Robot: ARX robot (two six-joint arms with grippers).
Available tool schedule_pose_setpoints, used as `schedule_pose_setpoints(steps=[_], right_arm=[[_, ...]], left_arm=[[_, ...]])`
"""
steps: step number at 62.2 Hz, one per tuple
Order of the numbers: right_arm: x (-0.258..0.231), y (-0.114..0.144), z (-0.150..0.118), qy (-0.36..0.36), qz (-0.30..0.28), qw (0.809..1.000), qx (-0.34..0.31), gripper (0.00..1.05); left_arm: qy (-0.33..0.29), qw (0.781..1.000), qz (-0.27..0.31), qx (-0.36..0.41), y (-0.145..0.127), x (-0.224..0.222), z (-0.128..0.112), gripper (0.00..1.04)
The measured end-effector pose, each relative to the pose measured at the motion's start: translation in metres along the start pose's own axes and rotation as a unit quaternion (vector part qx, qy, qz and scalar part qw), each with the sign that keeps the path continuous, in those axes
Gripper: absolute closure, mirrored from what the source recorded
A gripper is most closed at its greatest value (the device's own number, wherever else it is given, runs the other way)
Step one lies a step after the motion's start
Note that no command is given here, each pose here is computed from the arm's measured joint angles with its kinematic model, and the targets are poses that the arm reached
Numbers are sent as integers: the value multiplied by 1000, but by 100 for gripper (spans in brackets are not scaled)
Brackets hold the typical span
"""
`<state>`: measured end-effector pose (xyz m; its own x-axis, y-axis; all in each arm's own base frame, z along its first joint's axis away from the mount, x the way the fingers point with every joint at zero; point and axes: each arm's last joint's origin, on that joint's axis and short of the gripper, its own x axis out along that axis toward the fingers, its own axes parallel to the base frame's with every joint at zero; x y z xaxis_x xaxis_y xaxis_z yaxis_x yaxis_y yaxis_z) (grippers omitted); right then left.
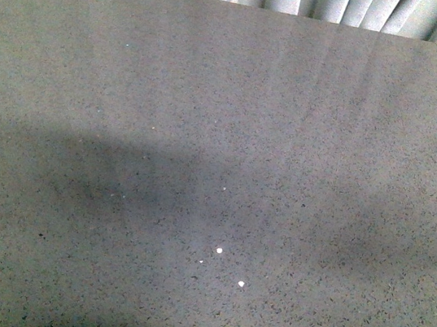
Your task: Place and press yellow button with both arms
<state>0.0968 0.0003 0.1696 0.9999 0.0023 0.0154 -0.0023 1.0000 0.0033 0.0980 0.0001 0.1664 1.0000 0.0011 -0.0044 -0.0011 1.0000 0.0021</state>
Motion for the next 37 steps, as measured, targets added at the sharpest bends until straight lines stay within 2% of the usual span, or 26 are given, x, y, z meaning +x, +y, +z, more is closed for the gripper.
schedule_pose_setpoints(steps=[37], right_arm=[[0,0,0,0,0,1000,0,9]], left_arm=[[0,1000,0,0,0,0,0,9]])
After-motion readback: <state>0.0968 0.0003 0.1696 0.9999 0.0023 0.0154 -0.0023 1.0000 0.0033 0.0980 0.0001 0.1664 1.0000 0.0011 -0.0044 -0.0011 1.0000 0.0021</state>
